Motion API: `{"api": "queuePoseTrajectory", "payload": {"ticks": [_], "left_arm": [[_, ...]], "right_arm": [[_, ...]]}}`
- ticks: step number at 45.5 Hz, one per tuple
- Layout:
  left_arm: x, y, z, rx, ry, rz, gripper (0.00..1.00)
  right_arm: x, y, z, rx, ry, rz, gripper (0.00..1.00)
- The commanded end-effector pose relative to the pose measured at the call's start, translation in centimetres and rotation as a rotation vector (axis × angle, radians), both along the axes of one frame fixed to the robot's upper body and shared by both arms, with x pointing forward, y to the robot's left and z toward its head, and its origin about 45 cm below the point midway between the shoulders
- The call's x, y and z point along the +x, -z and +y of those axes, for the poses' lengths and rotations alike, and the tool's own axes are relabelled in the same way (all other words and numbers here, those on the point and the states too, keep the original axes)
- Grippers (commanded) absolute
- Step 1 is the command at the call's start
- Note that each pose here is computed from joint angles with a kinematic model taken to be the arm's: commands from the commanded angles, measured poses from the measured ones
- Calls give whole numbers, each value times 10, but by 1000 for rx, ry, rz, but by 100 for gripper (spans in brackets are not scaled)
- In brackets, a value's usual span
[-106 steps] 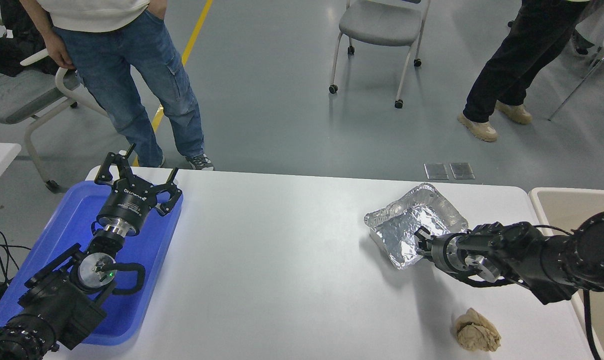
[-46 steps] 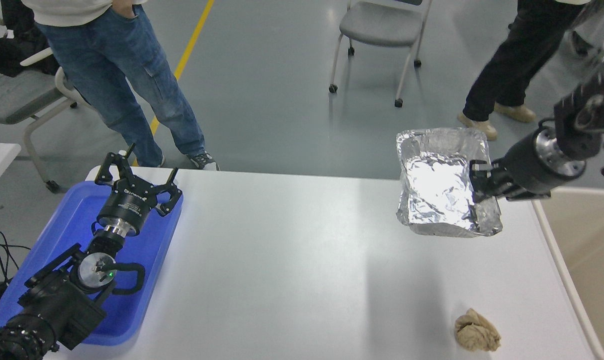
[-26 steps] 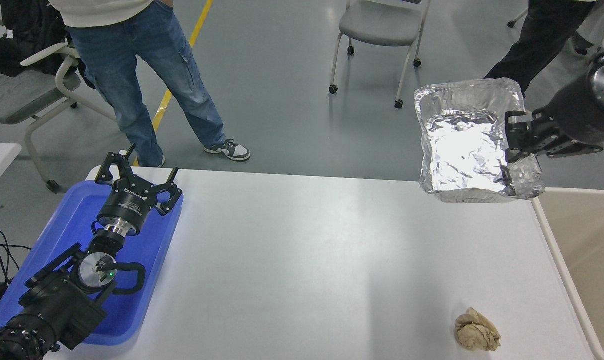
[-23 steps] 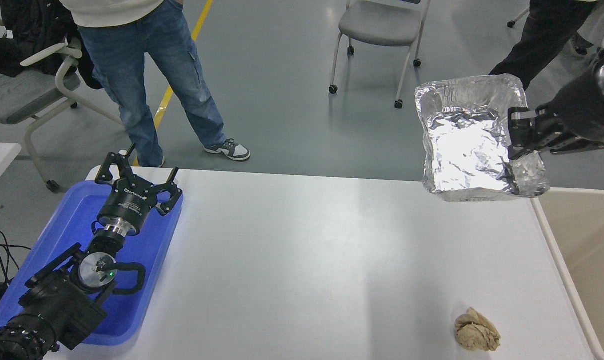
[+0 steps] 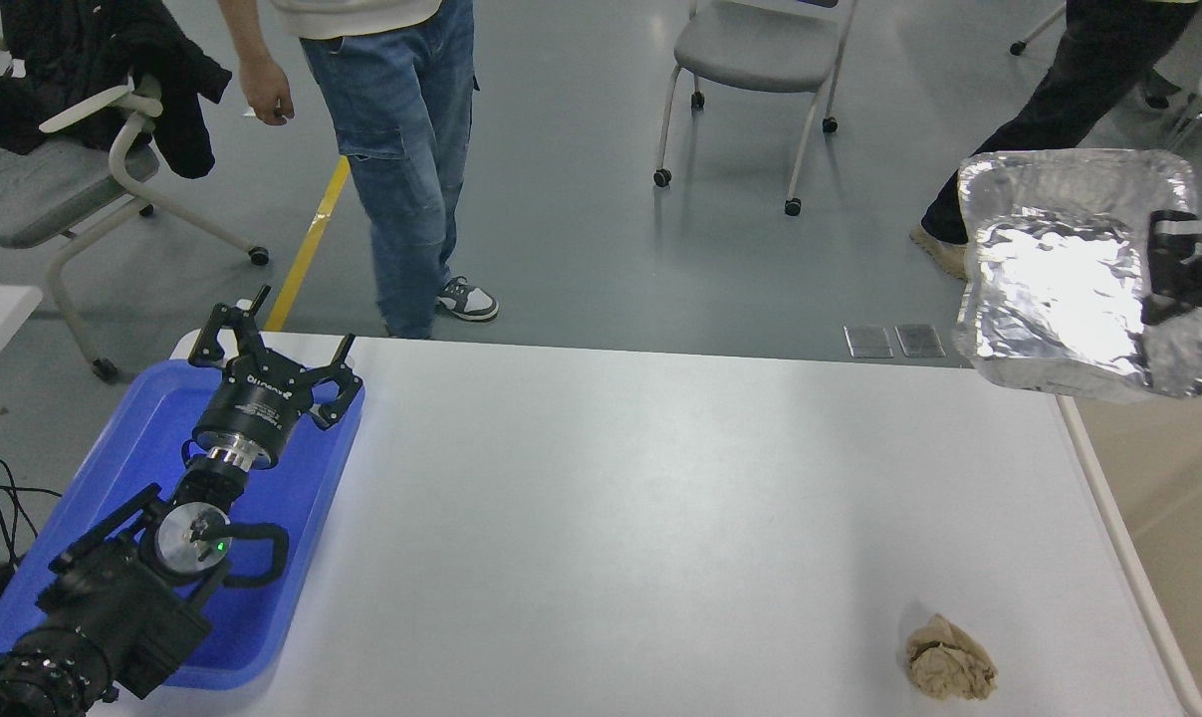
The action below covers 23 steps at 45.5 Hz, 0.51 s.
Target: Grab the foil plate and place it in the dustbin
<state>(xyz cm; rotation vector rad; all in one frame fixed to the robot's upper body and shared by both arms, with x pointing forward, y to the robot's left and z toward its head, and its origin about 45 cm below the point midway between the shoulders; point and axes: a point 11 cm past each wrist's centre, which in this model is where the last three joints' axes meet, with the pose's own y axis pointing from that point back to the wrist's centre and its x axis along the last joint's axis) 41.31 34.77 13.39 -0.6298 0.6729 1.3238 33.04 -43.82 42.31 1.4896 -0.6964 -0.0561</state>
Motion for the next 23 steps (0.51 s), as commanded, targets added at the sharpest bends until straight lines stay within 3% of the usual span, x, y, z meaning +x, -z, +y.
{"api": "queuePoseTrajectory", "payload": {"ticks": [1,9,23], "left_arm": [[0,0,0,0,0,1,100],[0,0,0,0,0,1,100],[0,0,0,0,0,1,100]], "right_arm": [[-39,2,-88,-46,229,-13,0],[-59,23,-151,-62,371,-41,0],[-50,98,-220,-258,457,-183,0]]}}
